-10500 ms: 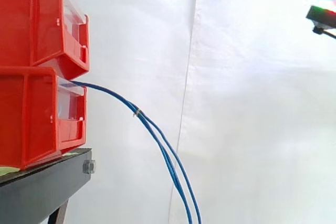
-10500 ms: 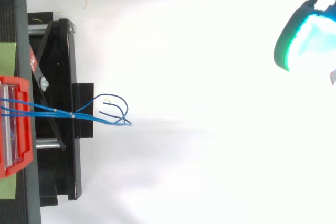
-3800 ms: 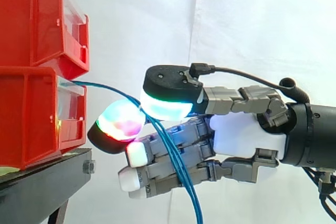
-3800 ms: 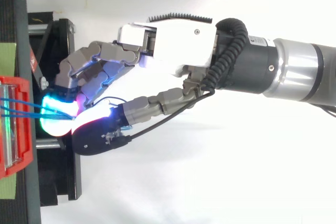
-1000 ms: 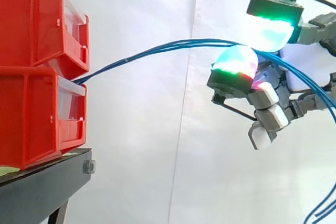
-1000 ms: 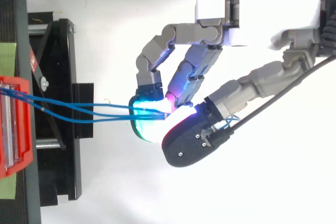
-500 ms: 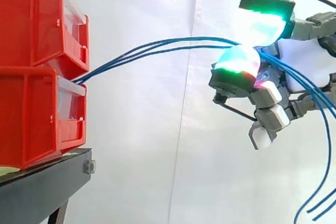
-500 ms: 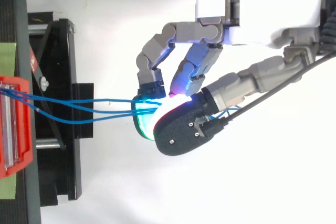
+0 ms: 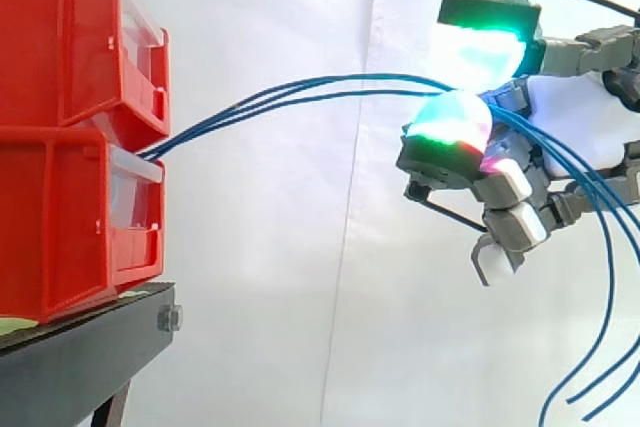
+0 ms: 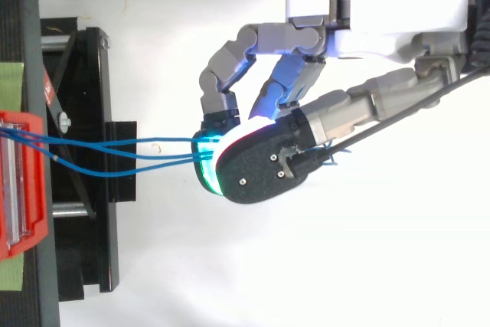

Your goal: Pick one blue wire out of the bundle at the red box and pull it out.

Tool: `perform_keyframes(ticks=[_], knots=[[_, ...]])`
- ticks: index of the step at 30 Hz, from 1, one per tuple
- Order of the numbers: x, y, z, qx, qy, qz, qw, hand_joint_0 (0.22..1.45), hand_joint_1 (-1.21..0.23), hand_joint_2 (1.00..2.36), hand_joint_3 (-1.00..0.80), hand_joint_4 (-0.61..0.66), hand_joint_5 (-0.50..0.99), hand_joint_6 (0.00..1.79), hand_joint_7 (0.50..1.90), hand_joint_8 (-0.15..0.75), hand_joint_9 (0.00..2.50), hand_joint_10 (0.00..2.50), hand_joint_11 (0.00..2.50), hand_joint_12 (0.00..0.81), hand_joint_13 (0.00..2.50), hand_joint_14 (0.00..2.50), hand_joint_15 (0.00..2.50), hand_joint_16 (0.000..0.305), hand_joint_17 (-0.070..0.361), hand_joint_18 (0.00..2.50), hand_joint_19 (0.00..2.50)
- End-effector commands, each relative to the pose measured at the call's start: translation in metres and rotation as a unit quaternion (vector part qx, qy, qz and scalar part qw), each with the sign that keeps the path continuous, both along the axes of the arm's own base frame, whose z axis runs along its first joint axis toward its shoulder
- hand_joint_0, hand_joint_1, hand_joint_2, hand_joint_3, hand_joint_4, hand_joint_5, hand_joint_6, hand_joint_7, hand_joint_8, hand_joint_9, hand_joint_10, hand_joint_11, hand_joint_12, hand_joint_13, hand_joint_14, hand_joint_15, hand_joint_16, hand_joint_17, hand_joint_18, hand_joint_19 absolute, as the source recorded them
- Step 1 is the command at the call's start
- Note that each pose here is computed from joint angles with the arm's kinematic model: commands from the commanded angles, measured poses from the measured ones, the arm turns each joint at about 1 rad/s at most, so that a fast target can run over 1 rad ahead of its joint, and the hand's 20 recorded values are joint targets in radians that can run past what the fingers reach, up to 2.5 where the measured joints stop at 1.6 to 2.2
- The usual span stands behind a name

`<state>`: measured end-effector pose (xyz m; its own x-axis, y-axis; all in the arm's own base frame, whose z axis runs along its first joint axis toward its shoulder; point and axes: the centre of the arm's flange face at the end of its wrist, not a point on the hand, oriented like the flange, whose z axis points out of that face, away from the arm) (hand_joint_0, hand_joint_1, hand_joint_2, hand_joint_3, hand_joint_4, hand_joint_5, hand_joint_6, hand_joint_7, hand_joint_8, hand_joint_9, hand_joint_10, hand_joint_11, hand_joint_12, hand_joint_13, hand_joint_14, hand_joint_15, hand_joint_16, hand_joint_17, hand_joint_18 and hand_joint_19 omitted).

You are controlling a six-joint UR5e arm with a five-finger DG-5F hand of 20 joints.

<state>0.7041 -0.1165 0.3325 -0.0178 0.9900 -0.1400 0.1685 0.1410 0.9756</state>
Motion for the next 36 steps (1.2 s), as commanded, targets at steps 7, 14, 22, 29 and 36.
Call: perform_keyframes(ticks=[7,14,22,29,36], knots=[[-0.001,-0.01,0.0,-0.002,-0.002,-0.007,1.0,0.58,-0.68,1.02,-0.21,0.2,-0.12,0.91,1.06,0.379,1.0,0.01,0.64,0.438,0.96,0.02,0.56,0.058,0.131,0.83,0.51],[-0.001,-0.011,0.001,-0.003,-0.003,-0.007,1.0,0.59,-0.75,1.02,-0.23,0.21,-0.13,0.91,1.04,0.37,0.98,0.01,0.65,0.429,0.95,0.02,0.56,0.056,0.126,0.81,0.51],[0.002,-0.016,0.012,-0.052,-0.013,-0.011,0.9985,0.6,-0.77,1.02,-0.26,0.2,-0.13,0.92,1.02,0.361,0.96,0.02,0.64,0.422,0.94,0.02,0.56,0.055,0.124,0.81,0.52],[0.005,-0.02,0.02,-0.098,-0.017,-0.023,0.9948,0.56,-0.63,1.01,-0.39,0.21,-0.14,0.91,0.99,0.364,0.97,0.01,0.64,0.425,0.93,0.02,0.56,0.057,0.128,0.79,0.54],[0.006,-0.022,0.024,-0.118,-0.02,-0.026,0.9924,0.57,-0.5,1.01,-0.38,0.2,-0.13,0.9,1.01,0.369,1.0,0.01,0.64,0.425,0.93,0.02,0.57,0.057,0.128,0.77,0.55]])
